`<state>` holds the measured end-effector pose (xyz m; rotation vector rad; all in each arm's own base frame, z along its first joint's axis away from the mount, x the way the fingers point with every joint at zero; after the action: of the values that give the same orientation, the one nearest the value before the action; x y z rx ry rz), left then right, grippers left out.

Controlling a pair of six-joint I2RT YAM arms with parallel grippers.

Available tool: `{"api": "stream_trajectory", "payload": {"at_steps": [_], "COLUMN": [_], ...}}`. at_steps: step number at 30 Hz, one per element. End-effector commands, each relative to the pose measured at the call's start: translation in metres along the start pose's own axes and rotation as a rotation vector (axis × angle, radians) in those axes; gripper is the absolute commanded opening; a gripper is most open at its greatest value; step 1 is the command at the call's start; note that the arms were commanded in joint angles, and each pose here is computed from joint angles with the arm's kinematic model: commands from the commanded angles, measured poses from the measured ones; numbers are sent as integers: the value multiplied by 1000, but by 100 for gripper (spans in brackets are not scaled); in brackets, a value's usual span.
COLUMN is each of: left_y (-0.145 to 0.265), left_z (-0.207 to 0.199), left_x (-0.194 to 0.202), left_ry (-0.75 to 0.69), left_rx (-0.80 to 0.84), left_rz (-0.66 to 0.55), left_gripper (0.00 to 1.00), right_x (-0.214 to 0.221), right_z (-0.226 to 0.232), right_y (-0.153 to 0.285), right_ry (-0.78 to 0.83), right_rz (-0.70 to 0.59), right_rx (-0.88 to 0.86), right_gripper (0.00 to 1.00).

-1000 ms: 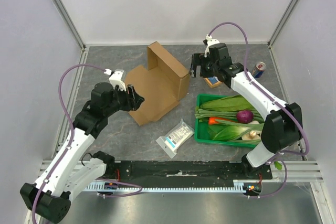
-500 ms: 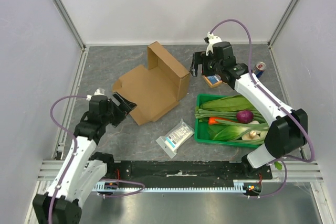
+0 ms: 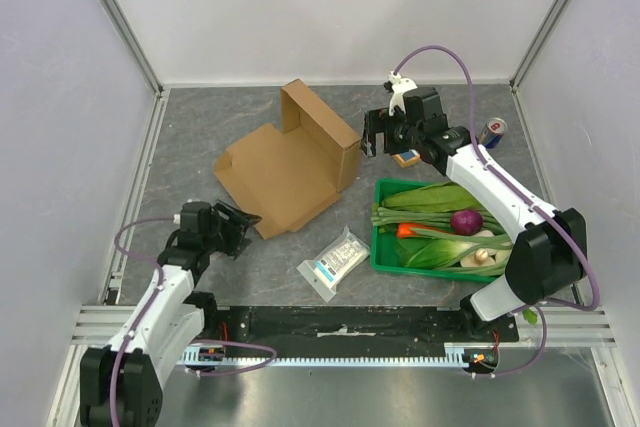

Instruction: Fold the paper box

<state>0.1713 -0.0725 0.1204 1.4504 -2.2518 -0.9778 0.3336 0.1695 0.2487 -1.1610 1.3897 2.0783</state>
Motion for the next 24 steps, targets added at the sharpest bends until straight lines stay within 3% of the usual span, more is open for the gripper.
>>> {"api": "stream_trajectory", "payload": {"at_steps": [1,3,9,13,24], "left_y": [-19,-25,-38,-43,-30], "left_z": [-8,-12,-15,-19,-44], "left_x": [-4,-8,-19,-19,-28], "left_ry": [101,90,19,-14,-165], "left_rx": [119,166,177,194,237], "left_rz": [-10,-45,-121,-91,-122], "left_gripper": [69,55,40,31,3], "right_x": [-10,-10,-7,-23,-58], "right_z": [7,8,5,8,14], "right_y": [12,13,4,-3,-56], "right_ry": [32,34,35,36,21], "right_rz": [-45,-50,-46,-92,-118], "right_rx": [-48,-51,-40,-61,-285], "right_gripper": [98,98,98,98,95]}}
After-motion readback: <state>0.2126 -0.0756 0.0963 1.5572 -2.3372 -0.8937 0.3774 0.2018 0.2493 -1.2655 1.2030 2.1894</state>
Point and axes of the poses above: each gripper's point midway between its finger pads, its own y axis back along the fingers, its own z axis along the line the jaws close on, x = y × z, the point moved 8 cm from there along y, back along the fingers, and after that the axes turned 5 degrees about y, right-handed, at the moved point
